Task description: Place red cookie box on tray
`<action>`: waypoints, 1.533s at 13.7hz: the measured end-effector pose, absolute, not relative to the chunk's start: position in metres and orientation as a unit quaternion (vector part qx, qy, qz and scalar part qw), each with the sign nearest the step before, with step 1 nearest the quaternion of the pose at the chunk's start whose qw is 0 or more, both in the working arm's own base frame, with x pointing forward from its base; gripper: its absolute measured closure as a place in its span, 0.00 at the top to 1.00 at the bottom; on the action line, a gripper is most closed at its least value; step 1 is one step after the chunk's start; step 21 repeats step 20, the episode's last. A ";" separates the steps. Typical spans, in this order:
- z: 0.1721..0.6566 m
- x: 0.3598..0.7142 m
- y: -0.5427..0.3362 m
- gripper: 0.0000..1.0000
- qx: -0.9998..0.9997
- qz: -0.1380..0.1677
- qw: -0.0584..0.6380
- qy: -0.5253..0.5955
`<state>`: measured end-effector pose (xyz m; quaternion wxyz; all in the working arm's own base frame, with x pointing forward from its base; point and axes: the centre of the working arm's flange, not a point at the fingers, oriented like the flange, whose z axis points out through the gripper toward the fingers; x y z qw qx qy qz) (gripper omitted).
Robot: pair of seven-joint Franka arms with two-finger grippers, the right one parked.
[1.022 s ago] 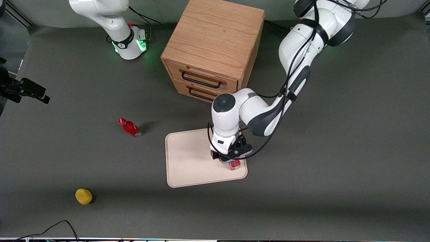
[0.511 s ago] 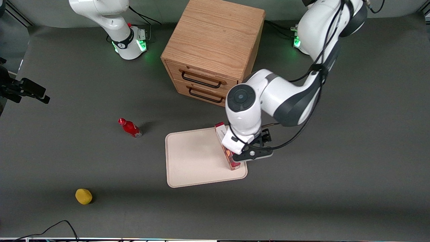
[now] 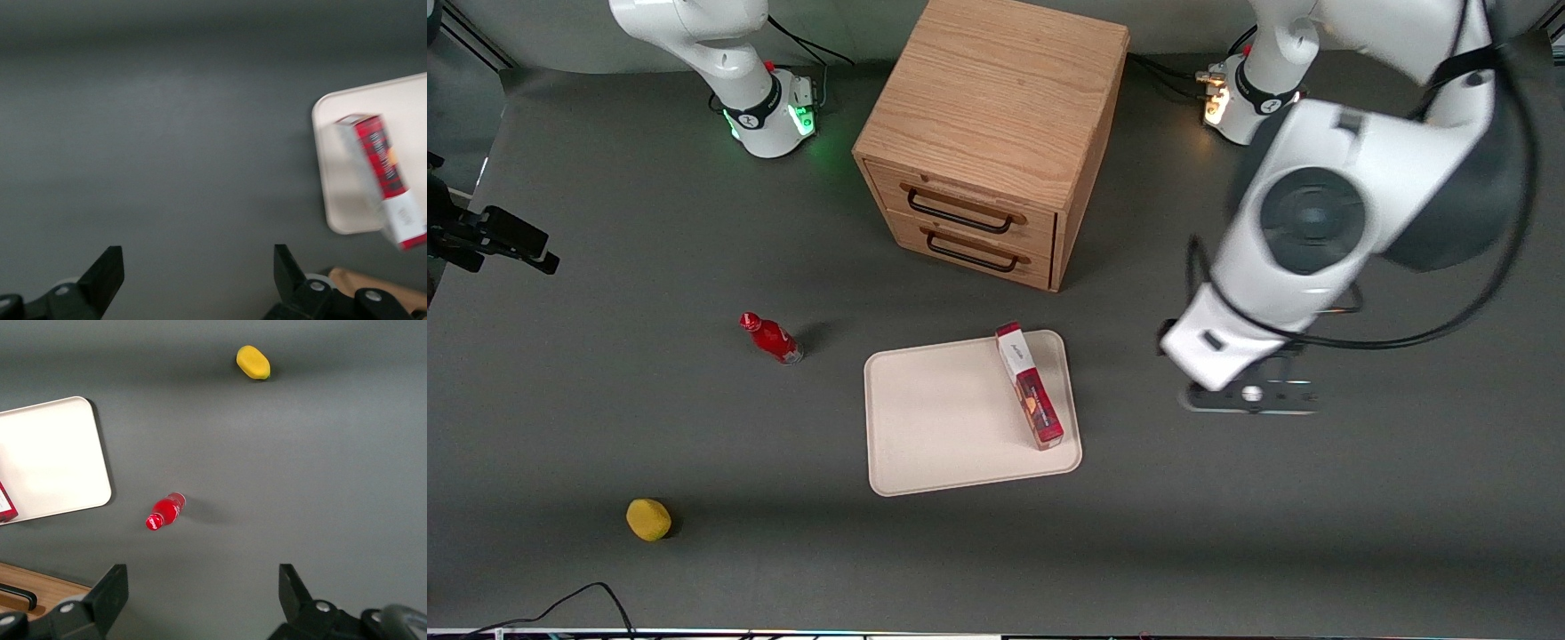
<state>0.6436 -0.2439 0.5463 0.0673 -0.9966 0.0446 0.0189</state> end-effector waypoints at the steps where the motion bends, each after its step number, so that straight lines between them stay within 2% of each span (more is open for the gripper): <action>1: 0.553 0.641 -0.223 1.00 -0.996 0.023 0.071 0.057; 5: 0.575 0.620 -0.147 1.00 -0.993 0.038 0.069 0.086; 9: 0.605 0.592 -0.072 1.00 -0.994 0.030 0.045 0.092; 12: 0.609 0.583 -0.006 1.00 -0.994 0.026 0.031 0.102; 21: 0.632 0.552 0.019 1.00 -0.995 0.015 0.041 0.088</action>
